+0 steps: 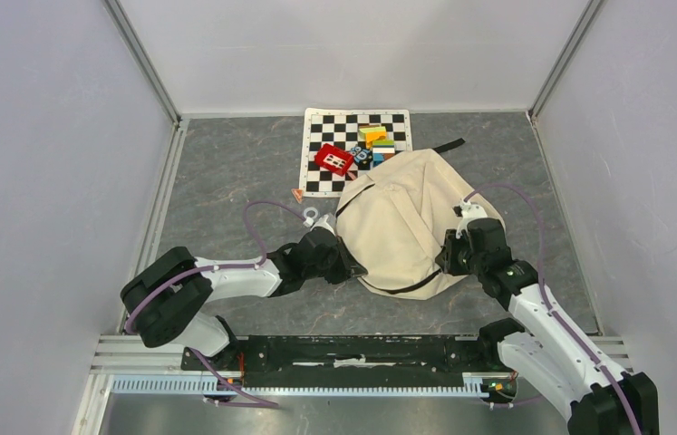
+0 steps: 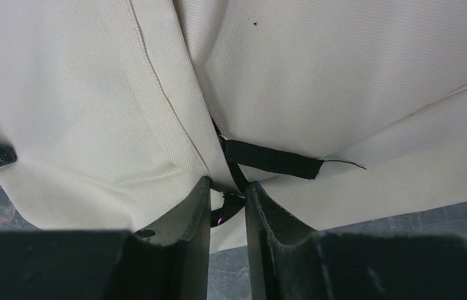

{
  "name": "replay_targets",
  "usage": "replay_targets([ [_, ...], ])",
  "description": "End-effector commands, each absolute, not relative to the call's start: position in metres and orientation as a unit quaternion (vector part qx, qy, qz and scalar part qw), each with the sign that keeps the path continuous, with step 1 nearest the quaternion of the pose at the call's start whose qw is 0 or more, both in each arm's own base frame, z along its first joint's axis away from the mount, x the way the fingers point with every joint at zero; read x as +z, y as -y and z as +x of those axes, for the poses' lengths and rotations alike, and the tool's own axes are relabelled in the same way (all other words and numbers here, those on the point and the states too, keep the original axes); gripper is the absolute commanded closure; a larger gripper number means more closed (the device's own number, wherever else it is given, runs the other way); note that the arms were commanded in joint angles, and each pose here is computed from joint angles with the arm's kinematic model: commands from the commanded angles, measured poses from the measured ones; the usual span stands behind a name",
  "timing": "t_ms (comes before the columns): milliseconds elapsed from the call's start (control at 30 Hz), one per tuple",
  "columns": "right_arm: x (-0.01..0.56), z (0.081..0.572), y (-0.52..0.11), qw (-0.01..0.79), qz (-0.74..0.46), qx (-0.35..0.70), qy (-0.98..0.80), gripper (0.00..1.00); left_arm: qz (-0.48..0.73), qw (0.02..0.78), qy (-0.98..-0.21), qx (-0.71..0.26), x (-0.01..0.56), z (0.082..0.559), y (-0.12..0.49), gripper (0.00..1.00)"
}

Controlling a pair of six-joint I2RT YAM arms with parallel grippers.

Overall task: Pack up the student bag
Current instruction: Zip the student bag at the center of the board.

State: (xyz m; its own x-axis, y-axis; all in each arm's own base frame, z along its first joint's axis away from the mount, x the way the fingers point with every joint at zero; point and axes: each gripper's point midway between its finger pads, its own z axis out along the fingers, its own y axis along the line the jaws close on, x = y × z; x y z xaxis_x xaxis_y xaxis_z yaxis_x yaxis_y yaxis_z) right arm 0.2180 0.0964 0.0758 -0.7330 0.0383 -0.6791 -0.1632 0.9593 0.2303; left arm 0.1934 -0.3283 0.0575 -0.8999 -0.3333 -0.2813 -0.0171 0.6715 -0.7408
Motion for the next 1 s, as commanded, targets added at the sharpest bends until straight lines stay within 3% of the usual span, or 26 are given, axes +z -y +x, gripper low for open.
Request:
replay_targets([
  [0, 0.06, 0.208, -0.085, 0.347, -0.036, 0.113, -0.93, 0.81, -0.095, 0.212, -0.876, -0.423, 0.08, 0.201, 0.341, 0.83],
  [100, 0.056, 0.204, -0.086, 0.342, -0.039, 0.116, -0.932, 0.73, -0.095, 0.212, -0.876, -0.424, 0.08, 0.201, 0.341, 0.83],
  [367, 0.052, 0.201, -0.085, 0.342, -0.031, 0.119, -0.932, 0.71, -0.095, 0.212, -0.875, -0.425, 0.081, 0.201, 0.341, 0.83],
  [600, 0.05, 0.197, -0.084, 0.335, -0.036, 0.118, -0.934, 0.54, -0.096, 0.212, -0.875, -0.424, 0.08, 0.2, 0.34, 0.83],
  [733, 0.052, 0.197, -0.083, 0.344, -0.034, 0.118, -0.931, 0.59, -0.097, 0.213, -0.875, -0.424, 0.08, 0.2, 0.339, 0.83],
  [867, 0.053, 0.199, -0.086, 0.349, -0.032, 0.124, -0.928, 0.74, -0.097, 0.212, -0.876, -0.423, 0.079, 0.2, 0.339, 0.83],
  [967, 0.057, 0.203, -0.088, 0.357, -0.033, 0.131, -0.924, 0.73, -0.097, 0.212, -0.876, -0.423, 0.079, 0.2, 0.339, 0.83],
])
